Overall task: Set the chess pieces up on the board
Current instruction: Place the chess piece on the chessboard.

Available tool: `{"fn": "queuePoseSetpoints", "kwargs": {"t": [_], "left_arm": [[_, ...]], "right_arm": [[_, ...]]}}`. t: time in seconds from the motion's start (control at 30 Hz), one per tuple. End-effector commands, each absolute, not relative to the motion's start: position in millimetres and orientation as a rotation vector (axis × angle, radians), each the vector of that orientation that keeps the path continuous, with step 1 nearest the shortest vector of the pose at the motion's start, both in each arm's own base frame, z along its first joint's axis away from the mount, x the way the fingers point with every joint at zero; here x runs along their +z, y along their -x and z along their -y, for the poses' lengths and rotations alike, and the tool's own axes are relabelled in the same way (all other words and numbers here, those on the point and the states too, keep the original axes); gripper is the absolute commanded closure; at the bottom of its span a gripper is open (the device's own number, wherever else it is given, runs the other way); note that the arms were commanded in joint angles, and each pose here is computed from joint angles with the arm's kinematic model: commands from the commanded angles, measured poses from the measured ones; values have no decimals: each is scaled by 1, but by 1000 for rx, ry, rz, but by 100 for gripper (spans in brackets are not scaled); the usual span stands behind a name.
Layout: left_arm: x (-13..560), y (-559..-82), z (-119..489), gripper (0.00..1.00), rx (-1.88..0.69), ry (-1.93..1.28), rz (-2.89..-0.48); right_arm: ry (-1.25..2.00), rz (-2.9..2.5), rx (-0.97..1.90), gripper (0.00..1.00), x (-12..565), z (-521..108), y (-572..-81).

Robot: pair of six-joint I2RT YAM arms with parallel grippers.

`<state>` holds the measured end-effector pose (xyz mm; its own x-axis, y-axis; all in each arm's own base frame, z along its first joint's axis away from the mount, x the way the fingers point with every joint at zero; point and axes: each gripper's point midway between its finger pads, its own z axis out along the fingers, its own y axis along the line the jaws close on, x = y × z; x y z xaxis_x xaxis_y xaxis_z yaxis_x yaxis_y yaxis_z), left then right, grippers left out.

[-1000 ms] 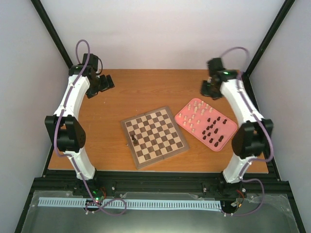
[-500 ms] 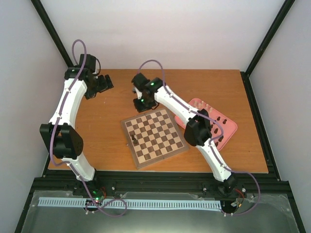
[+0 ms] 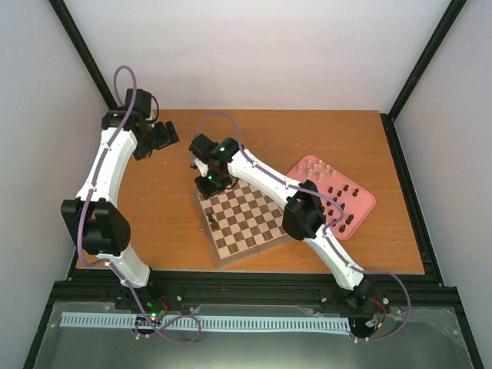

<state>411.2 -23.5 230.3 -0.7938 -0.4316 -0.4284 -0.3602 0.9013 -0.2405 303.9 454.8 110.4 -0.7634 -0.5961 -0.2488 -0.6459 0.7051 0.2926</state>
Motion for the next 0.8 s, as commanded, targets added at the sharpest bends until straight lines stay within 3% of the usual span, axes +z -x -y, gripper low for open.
{"fn": "queuePoseSetpoints", "kwargs": {"t": [0.0, 0.77], "left_arm": [[249, -412, 25, 0, -218, 562, -2524], [243, -415, 23, 0, -202, 568, -2539]], "right_arm": [[1047, -2807, 493, 97, 103, -451, -295], [1149, -2794, 425, 97, 81, -460, -285]]}}
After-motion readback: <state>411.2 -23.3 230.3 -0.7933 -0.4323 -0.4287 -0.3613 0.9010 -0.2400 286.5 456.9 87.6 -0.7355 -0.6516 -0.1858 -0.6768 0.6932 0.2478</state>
